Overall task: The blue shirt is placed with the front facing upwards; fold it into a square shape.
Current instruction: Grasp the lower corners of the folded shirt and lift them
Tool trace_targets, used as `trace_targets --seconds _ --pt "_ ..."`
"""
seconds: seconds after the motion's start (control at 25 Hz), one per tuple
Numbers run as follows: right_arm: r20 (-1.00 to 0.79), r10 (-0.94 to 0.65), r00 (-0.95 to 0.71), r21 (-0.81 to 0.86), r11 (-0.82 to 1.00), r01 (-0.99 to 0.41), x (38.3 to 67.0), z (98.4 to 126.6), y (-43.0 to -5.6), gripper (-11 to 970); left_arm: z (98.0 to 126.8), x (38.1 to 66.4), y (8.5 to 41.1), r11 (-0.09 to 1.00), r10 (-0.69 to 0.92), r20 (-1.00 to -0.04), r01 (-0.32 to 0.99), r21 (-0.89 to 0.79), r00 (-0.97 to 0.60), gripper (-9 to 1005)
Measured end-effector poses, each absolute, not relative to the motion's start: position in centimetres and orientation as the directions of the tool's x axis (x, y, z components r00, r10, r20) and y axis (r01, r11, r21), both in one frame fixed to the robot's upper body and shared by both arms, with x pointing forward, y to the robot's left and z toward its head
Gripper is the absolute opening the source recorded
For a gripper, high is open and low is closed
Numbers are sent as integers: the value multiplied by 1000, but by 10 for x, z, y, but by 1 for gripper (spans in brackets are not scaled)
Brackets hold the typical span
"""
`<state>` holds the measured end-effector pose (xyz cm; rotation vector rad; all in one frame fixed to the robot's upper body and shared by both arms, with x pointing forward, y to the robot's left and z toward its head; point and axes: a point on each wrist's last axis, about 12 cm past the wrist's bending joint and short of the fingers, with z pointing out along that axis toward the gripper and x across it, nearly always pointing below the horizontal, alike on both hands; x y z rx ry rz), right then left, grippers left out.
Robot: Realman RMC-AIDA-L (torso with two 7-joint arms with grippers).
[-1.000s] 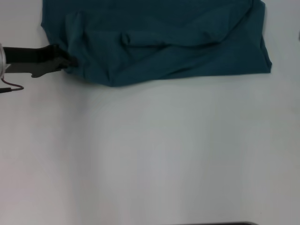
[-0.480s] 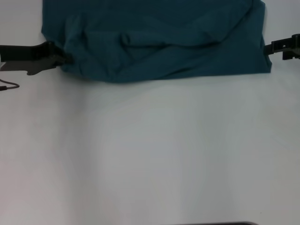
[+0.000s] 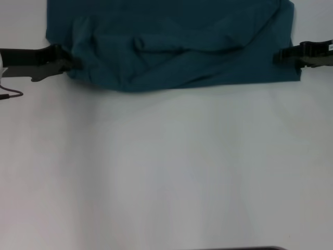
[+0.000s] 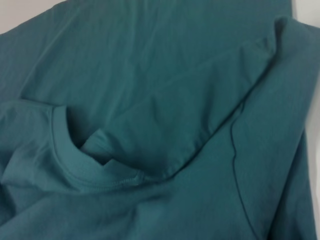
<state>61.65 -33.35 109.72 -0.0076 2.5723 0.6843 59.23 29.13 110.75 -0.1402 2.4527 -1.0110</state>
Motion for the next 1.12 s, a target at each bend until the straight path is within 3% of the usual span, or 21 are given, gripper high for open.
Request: trace_targets --seconds 0.84,1.12 --pt "-431 74 -899 463 873 -150 616 1088 -315 702 1108 593 291 723 -270 -398 89 -685 -877 18" --pt "-434 68 -898 442 885 -147 617 1095 -324 677 1109 594 290 720 -269 -398 91 -688 -877 17"
